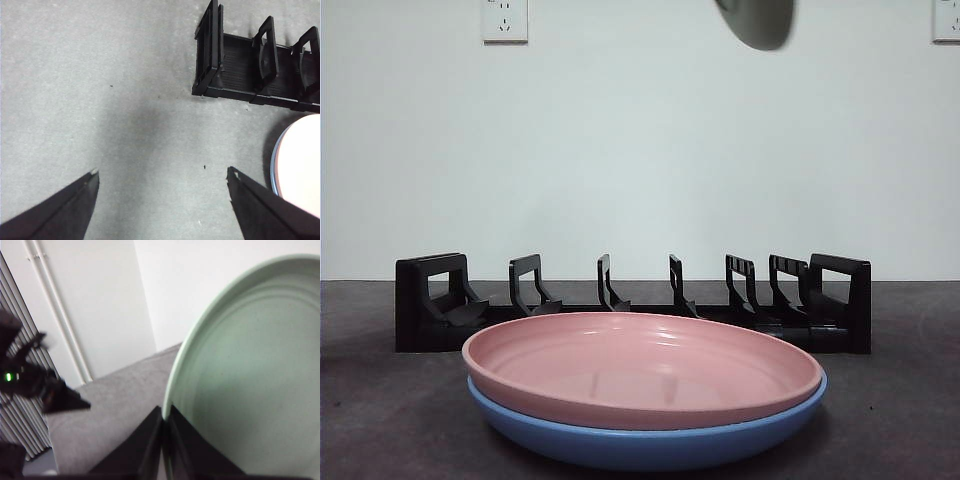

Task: Place the plate

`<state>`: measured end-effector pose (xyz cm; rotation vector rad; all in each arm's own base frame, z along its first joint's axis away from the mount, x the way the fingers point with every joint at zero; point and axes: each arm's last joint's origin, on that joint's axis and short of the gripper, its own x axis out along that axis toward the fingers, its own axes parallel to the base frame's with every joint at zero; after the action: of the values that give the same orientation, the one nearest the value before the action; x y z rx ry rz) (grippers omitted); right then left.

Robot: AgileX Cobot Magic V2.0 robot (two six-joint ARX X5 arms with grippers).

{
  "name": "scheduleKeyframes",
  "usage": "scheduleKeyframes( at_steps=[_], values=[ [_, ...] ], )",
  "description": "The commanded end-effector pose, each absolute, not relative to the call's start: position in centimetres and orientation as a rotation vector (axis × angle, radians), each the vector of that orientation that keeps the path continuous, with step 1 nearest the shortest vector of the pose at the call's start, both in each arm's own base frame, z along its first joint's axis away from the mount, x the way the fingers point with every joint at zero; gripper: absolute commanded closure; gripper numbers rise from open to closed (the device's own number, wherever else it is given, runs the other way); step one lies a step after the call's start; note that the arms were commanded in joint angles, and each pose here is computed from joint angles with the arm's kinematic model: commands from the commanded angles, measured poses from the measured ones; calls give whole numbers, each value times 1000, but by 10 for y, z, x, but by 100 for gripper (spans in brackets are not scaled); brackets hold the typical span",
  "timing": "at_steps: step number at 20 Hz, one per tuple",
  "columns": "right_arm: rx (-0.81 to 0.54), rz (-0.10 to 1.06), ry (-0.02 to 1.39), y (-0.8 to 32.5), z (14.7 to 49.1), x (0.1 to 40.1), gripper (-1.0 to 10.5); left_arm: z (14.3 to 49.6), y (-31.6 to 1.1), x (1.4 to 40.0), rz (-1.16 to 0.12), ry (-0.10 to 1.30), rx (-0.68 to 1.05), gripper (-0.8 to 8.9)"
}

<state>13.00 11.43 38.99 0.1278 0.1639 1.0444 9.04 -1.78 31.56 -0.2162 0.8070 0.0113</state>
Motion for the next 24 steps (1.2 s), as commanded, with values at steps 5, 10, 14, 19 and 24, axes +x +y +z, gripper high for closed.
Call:
scheduleKeyframes(
  at_steps=[5, 10, 14, 19, 24],
  values=[
    [-136, 1083, 264, 96, 344, 93, 936, 318, -18, 91, 32, 799, -256, 407],
    [-490, 1117, 398, 108, 317, 89, 936, 318, -18, 91, 47, 798, -291, 407],
    [-789, 1162, 439, 140, 297, 87, 936, 318, -18, 91, 47, 799, -291, 407],
    [-1075, 1257, 514, 186, 263, 76, 936, 318, -18, 91, 47, 798, -291, 407],
    [-1129, 1327, 586, 210, 240, 75, 935, 318, -18, 91, 45, 798, -286, 407]
  ],
)
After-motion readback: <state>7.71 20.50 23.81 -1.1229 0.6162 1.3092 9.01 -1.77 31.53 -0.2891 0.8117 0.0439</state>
